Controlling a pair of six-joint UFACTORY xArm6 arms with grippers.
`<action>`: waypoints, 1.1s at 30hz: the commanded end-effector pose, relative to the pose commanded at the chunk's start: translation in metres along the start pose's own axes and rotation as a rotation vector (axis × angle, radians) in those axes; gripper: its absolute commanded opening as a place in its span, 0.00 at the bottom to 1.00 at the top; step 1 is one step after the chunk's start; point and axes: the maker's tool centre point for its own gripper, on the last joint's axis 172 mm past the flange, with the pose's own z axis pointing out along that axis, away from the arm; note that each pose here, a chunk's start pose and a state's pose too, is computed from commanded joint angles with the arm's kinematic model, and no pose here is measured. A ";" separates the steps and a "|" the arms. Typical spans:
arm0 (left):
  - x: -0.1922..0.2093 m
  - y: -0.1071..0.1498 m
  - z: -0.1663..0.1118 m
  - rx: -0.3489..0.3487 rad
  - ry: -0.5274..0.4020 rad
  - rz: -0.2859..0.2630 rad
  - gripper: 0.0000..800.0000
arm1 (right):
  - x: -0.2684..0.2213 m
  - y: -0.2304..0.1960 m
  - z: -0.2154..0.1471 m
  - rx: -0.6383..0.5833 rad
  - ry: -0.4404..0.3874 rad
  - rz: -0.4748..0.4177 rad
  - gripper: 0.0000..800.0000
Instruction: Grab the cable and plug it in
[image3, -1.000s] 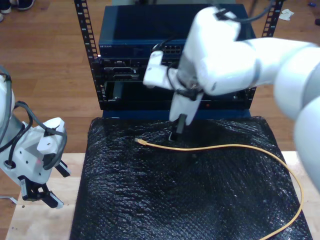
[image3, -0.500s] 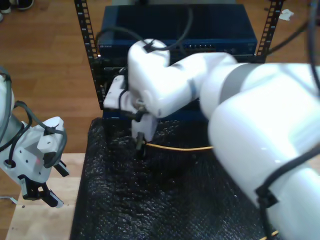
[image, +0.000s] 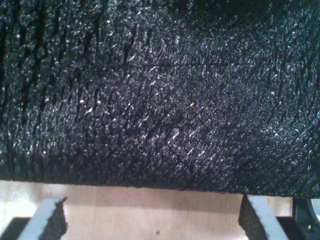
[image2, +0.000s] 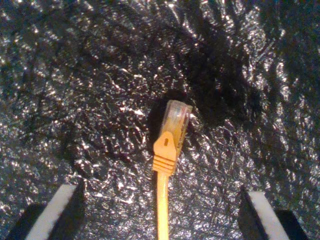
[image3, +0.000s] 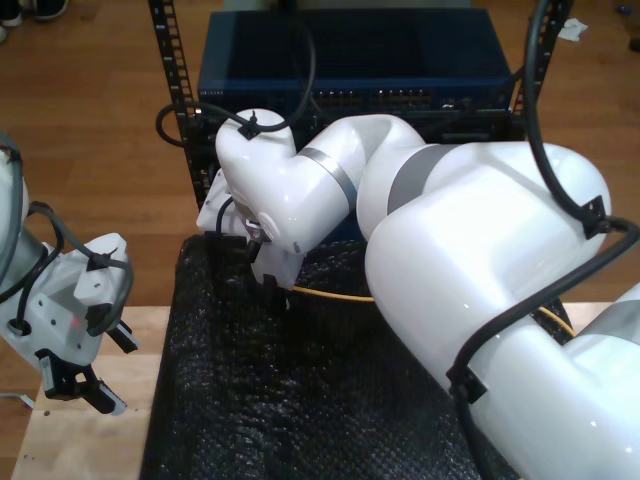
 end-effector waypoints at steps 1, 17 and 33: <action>0.000 0.000 0.000 0.001 0.000 0.001 1.00 | -0.001 -0.001 0.003 0.002 -0.004 0.003 0.88; 0.000 0.000 0.000 0.000 0.000 0.001 1.00 | -0.004 0.008 0.015 -0.049 -0.043 0.071 0.67; 0.000 0.001 0.000 -0.001 0.001 -0.001 1.00 | 0.007 0.011 0.015 -0.093 -0.048 0.068 0.59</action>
